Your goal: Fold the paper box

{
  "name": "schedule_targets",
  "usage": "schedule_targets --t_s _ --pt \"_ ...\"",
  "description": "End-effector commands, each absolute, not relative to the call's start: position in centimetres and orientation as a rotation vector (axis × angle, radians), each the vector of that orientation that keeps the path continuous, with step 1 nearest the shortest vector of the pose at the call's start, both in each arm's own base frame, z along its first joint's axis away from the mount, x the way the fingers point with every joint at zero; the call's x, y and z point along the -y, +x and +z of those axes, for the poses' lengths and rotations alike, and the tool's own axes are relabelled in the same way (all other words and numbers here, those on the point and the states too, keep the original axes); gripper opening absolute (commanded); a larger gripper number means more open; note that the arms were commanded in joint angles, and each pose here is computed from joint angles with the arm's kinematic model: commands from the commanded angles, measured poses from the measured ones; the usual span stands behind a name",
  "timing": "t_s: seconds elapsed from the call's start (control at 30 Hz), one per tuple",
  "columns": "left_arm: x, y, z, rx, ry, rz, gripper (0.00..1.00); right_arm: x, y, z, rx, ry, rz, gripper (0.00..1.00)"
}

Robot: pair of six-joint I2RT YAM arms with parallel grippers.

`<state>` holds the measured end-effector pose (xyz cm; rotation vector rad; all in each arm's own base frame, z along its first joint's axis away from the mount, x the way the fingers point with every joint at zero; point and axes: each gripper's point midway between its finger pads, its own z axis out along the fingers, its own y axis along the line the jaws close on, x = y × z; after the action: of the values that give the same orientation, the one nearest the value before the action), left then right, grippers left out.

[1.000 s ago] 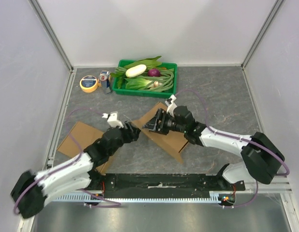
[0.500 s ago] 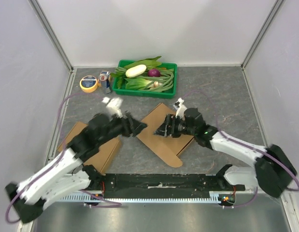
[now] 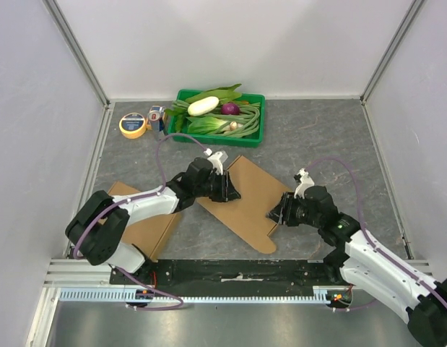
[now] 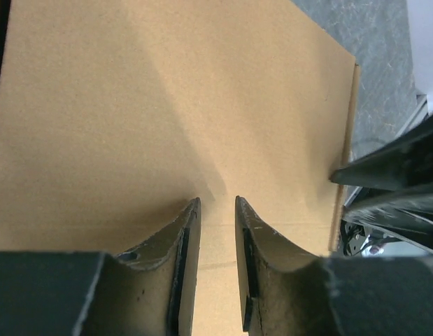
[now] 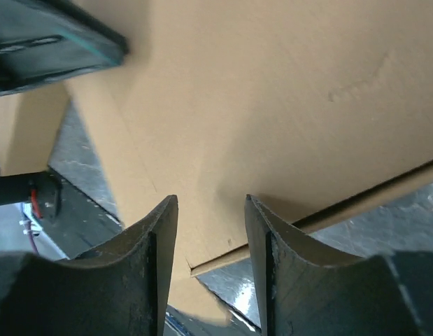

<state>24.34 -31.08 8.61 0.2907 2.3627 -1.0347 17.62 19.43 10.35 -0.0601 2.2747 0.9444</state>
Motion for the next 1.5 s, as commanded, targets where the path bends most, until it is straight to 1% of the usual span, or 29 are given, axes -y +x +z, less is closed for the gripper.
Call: schedule_targets --t_s 0.0,0.03,0.07,0.1,0.13,0.17,0.23,0.3,0.33,0.37,0.4,0.5,0.53,0.63,0.67,0.7,0.8,0.97,1.07,1.1,1.17,1.2,1.3,1.37,1.4,1.47 --pt "31.6 23.7 8.9 -2.298 0.356 -1.080 0.36 -17.4 18.2 7.6 -2.371 0.008 0.760 0.51" --pt "31.5 23.6 9.8 -2.277 0.350 -1.095 0.43 -15.7 17.8 6.5 -2.432 0.038 0.642 0.51" --pt "31.2 23.3 10.6 -2.276 0.350 -1.091 0.48 -15.2 18.2 7.8 -2.423 0.049 0.602 0.52" --pt "31.0 23.2 13.0 -2.216 0.350 -1.106 0.52 -14.5 18.0 8.3 -2.416 0.064 0.567 0.54" --pt "30.8 23.6 14.7 -2.179 0.354 -1.097 0.60 -14.3 17.7 8.6 -2.425 0.071 0.569 0.60" --pt "30.4 23.7 15.6 -2.172 0.355 -1.080 0.63 -15.0 17.3 9.3 -2.421 0.063 0.630 0.64" --pt "28.2 24.3 17.0 -2.196 0.310 -1.015 0.68 -15.0 17.0 9.7 -2.448 0.138 0.663 0.69" --pt "25.3 25.8 17.4 -2.216 0.211 -0.997 0.69 -14.9 17.2 10.2 -2.445 0.197 0.669 0.73" --pt "24.2 26.2 16.7 -2.234 0.148 -0.992 0.69 -14.4 17.5 10.0 -2.439 0.232 0.647 0.76" --pt "22.1 27.7 16.3 -2.231 0.059 -0.971 0.69 -13.8 17.9 9.7 -2.434 0.261 0.605 0.78" --pt "21.5 27.9 16.4 -2.217 0.034 -1.004 0.69 -13.4 18.1 9.4 -2.436 0.271 0.588 0.79" --pt "20.2 27.7 15.3 -2.200 -0.027 -1.052 0.69 -12.2 19.4 10.0 -2.400 0.302 0.524 0.72" --pt "20.1 27.6 15.2 -2.200 -0.027 -1.048 0.69 -11.7 20.2 11.0 -2.372 0.294 0.492 0.72" --pt "20.1 26.6 13.7 -2.239 -0.039 -1.071 0.67 -10.3 22.7 11.4 -2.351 0.293 0.400 0.71" --pt "20.3 26.6 14.0 -2.208 -0.030 -1.095 0.67 -10.2 23.3 10.6 -2.379 0.290 0.391 0.71" --pt "20.4 25.9 13.3 -2.217 -0.045 -1.120 0.67 -11.3 24.2 11.0 -2.367 0.255 0.486 0.68" --pt "19.9 25.1 13.2 -2.175 -0.060 -1.121 0.68 -10.3 26.1 10.6 -2.354 0.266 0.511 0.63" --pt "19.4 23.8 13.7 -2.128 -0.083 -1.142 0.70 -9.2 26.8 9.3 -2.374 0.298 0.561 0.57" --pt "19.8 22.6 13.9 -2.106 -0.096 -1.225 0.74 -8.5 26.8 7.7 -2.387 0.353 0.590 0.50" --pt "19.9 22.0 13.4 -2.119 -0.127 -1.255 0.75 -8.5 26.6 7.2 -2.402 0.358 0.605 0.46" --pt "20.1 21.4 13.3 -2.124 -0.126 -1.292 0.77 -8.4 26.3 6.1 -2.433 0.374 0.612 0.45" --pt "20.1 21.0 13.2 -2.127 -0.150 -1.313 0.81 -8.2 26.3 5.9 -2.428 0.390 0.605 0.45" --pt "20.4 20.0 13.6 -2.110 -0.166 -1.389 0.83 -7.9 26.7 6.3 -2.413 0.363 0.591 0.46" --pt "20.4 19.4 13.5 -2.108 -0.175 -1.416 0.83 -7.4 26.8 7.0 -2.399 0.330 0.544 0.51" --pt "20.4 19.1 13.4 -2.115 -0.189 -1.422 0.83 -6.5 27.5 7.8 -2.369 0.333 0.479 0.55" --pt "20.0 18.6 13.3 -2.107 -0.215 -1.419 0.81 -6.3 27.9 9.4 -2.335 0.236 0.428 0.58"
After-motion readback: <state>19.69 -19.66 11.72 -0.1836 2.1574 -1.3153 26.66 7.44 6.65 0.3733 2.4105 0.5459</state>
